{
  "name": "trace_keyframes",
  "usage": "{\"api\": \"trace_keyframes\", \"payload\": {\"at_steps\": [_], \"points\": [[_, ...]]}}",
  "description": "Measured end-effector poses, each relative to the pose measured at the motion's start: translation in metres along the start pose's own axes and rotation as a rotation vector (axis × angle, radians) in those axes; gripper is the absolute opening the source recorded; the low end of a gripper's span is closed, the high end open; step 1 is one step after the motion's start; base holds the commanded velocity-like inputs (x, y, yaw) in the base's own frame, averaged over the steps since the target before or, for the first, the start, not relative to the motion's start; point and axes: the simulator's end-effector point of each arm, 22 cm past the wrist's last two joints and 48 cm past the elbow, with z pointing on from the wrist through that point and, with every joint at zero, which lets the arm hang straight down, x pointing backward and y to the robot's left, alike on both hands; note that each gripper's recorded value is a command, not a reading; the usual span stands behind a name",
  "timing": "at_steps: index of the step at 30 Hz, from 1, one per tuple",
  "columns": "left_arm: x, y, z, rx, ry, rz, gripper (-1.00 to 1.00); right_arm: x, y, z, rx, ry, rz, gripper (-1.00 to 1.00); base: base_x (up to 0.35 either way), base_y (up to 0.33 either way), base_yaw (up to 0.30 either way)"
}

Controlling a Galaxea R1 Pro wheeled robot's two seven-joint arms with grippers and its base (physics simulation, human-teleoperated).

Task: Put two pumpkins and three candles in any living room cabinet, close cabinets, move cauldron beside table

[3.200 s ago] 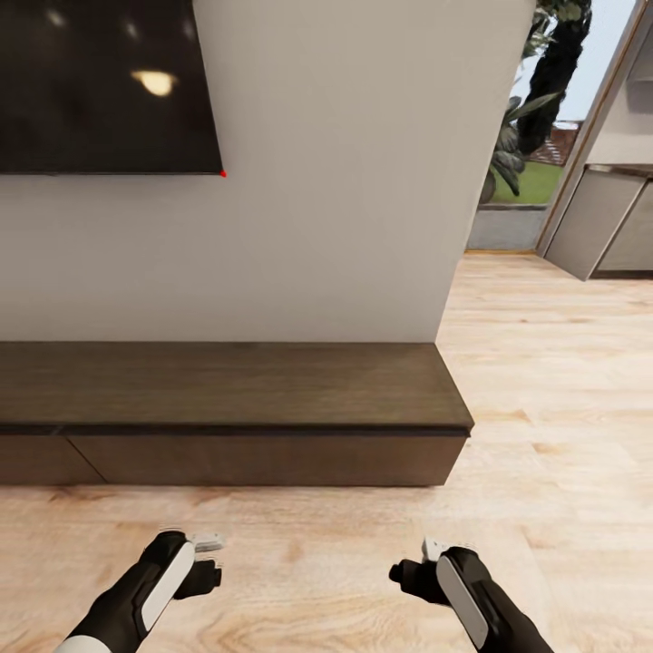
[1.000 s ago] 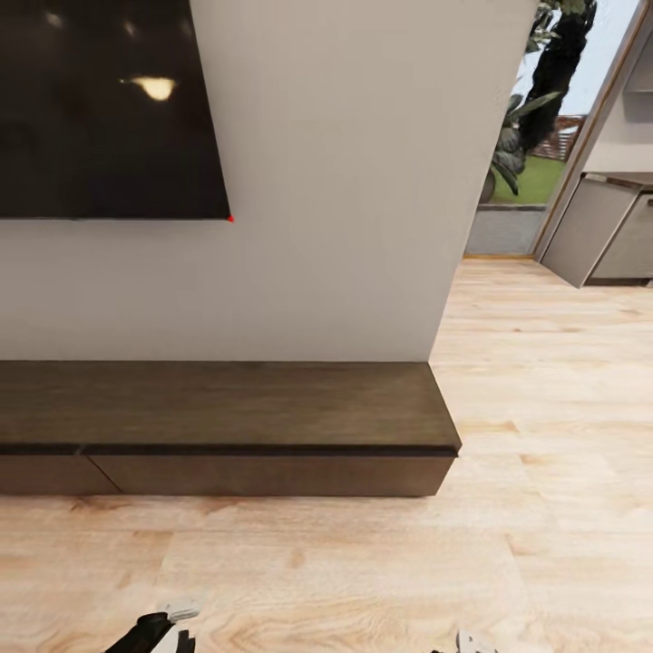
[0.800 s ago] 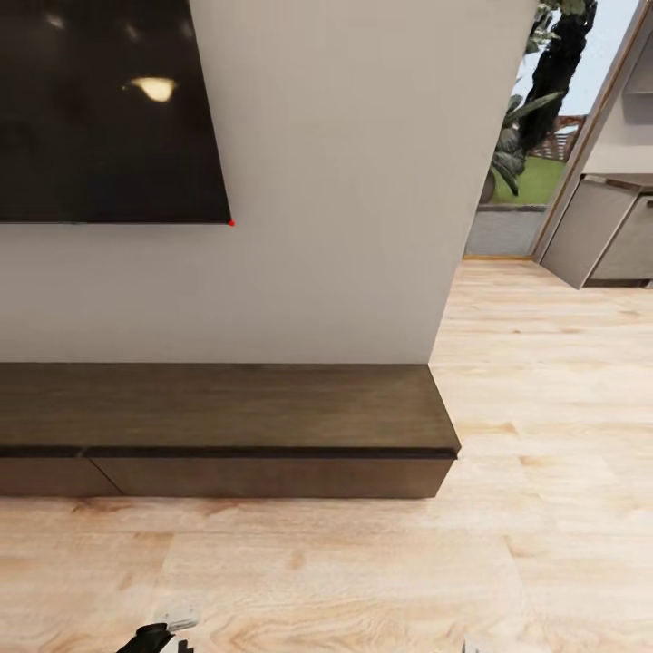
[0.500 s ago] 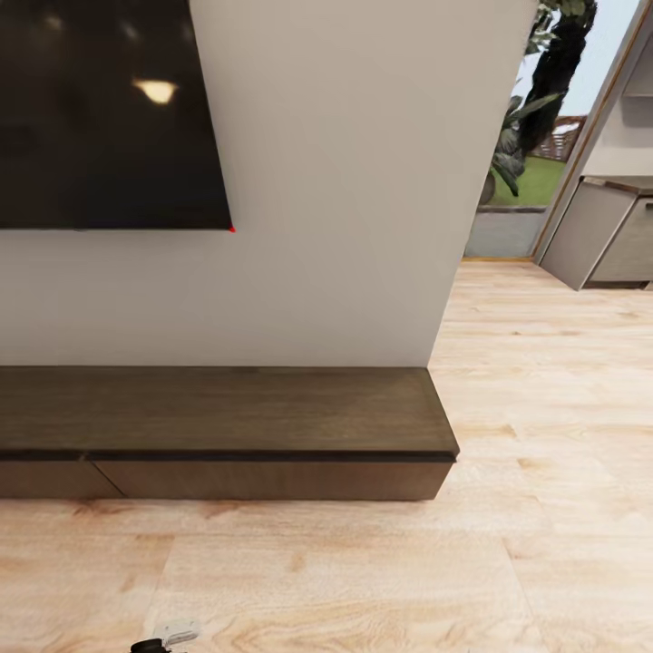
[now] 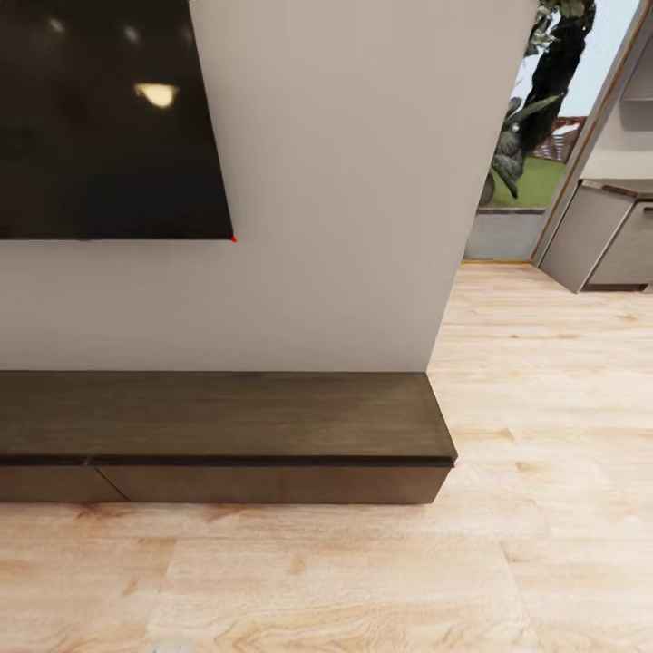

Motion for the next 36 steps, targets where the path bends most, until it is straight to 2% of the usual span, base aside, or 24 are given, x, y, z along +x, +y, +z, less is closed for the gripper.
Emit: {"api": "trace_keyframes", "payload": {"at_steps": [8,13,18,23,31,36], "points": [[0.019,0.0,-0.012,-0.008,-0.003,-0.002,1.0,0.002,-0.013,-0.013,0.025,-0.011,0.004,1.0,0.0,0.0,0.0],[0.039,0.0,-0.019,-0.008,0.017,0.004,1.0,0.0,-0.018,-0.022,0.033,-0.026,0.0,1.0,0.0,0.0,0.0],[0.051,0.004,-0.027,-0.011,0.032,0.007,1.0,0.019,-0.033,-0.03,0.063,0.011,-0.013,1.0,0.0,0.0,0.0],[0.062,0.008,-0.035,-0.014,0.048,0.011,1.0,0.021,-0.039,-0.039,0.074,0.005,-0.016,1.0,0.0,0.0,0.0],[0.067,0.012,-0.048,-0.014,0.056,0.014,1.0,0.033,-0.05,-0.053,0.096,0.035,-0.024,1.0,0.0,0.0,0.0],[0.069,0.001,-0.056,0.045,0.062,0.012,1.0,0.035,-0.052,-0.062,0.095,0.045,-0.028,1.0,0.0,0.0,0.0]]}}
